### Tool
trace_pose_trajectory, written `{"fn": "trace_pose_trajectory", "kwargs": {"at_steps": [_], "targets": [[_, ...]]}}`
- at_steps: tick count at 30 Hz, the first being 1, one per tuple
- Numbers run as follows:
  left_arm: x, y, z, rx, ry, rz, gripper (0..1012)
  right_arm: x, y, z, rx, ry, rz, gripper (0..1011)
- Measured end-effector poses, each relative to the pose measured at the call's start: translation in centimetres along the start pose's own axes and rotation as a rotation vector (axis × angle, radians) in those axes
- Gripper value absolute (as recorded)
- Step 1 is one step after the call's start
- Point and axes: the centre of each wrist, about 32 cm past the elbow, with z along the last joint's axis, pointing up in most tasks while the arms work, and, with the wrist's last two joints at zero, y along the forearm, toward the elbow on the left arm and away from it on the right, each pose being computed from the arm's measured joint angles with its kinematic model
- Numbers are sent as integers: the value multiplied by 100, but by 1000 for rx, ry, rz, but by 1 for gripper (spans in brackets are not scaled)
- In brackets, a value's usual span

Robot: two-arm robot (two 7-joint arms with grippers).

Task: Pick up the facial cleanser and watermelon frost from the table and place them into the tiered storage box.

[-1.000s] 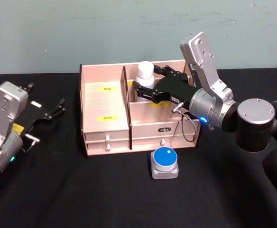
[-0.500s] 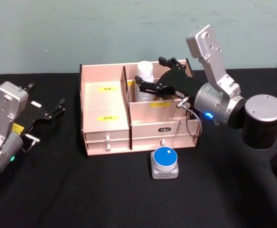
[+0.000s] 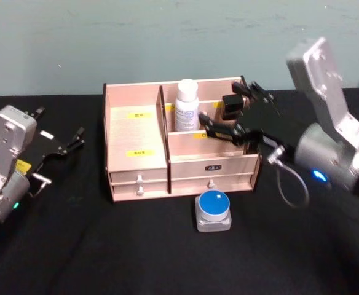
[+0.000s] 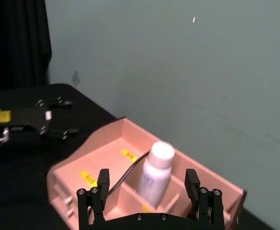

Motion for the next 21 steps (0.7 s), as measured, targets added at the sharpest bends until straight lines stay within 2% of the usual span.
{"fn": "trace_pose_trajectory", "kwargs": {"at_steps": [1,3,6,10,14,21], "targets": [[0,0,0,0,0,0,1001,-58,-113,6,-7,1,0,1002],[0,0,0,0,0,0,1001,-108,-216,7,-16,3,-1,1003],[0,0,0,0,0,0,1001,-242,-440,-29,-38,10,0,1003],[0,0,0,0,0,0,1001,-370,-623,-108,-73,26,4,1003],[0,0,0,0,0,0,1001,-483,-756,-233,-114,51,9,1003],[0,0,0,0,0,0,1001,-591,-838,-459,-191,90,4,1002]]}}
